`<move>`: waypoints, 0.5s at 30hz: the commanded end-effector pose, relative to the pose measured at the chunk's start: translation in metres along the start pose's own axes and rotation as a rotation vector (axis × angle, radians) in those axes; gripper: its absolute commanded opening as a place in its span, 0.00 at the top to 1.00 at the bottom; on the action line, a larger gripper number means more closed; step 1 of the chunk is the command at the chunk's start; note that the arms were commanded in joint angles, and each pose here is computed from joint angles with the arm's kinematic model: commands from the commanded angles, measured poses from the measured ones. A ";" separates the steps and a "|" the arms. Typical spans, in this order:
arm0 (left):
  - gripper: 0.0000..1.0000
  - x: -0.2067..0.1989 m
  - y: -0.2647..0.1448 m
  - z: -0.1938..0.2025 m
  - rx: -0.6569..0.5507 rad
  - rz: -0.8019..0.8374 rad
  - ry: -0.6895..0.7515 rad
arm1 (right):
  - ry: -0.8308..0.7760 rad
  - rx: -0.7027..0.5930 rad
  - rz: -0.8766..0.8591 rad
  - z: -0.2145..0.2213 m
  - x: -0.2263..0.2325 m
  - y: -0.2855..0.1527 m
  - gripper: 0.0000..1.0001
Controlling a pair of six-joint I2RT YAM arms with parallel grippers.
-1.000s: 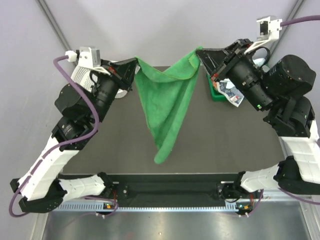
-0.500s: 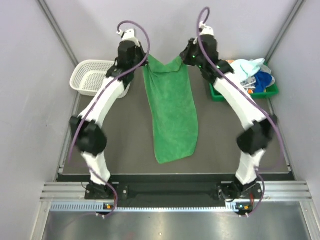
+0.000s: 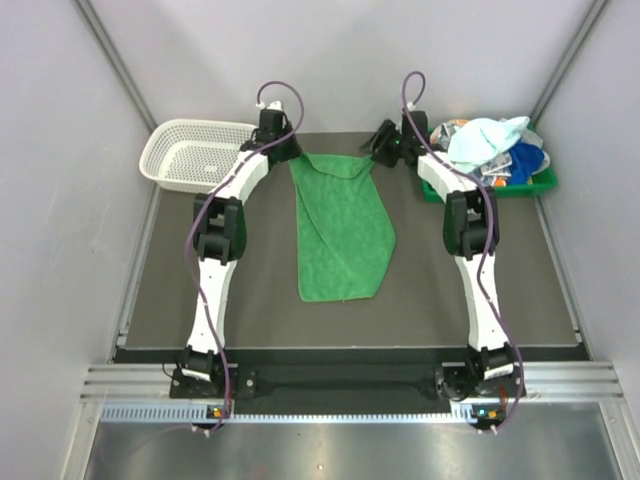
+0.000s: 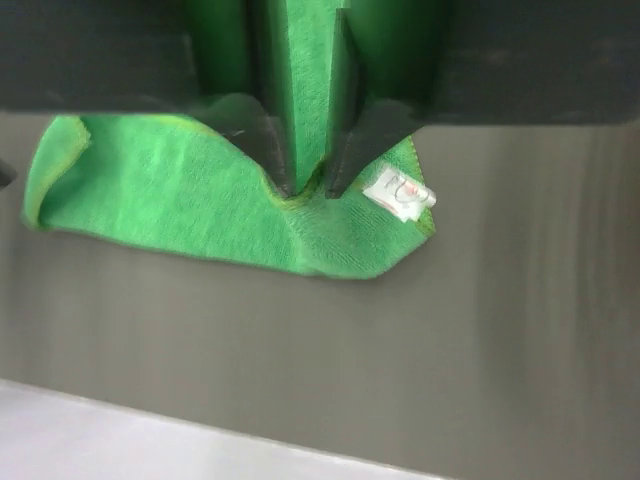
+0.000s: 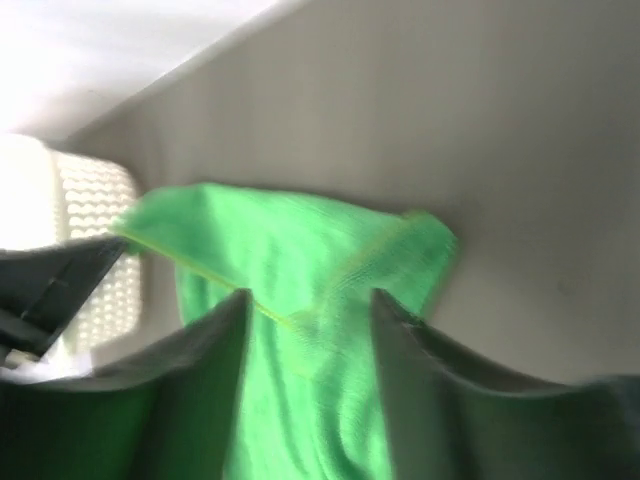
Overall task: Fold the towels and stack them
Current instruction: Move the towel to the center of the board
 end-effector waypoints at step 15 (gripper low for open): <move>0.40 -0.046 -0.148 0.002 -0.005 -0.023 -0.107 | -0.288 -0.180 0.212 0.039 0.047 -0.149 0.33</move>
Point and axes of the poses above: each gripper's point midway between its finger pads, its own y axis out along the fingers, its own x axis along the line the jaws close on, z = x × y, the point moved 6 cm from there along -y, back along the fingers, and after that the axes turned 11 degrees about y, right-handed, at the moved point
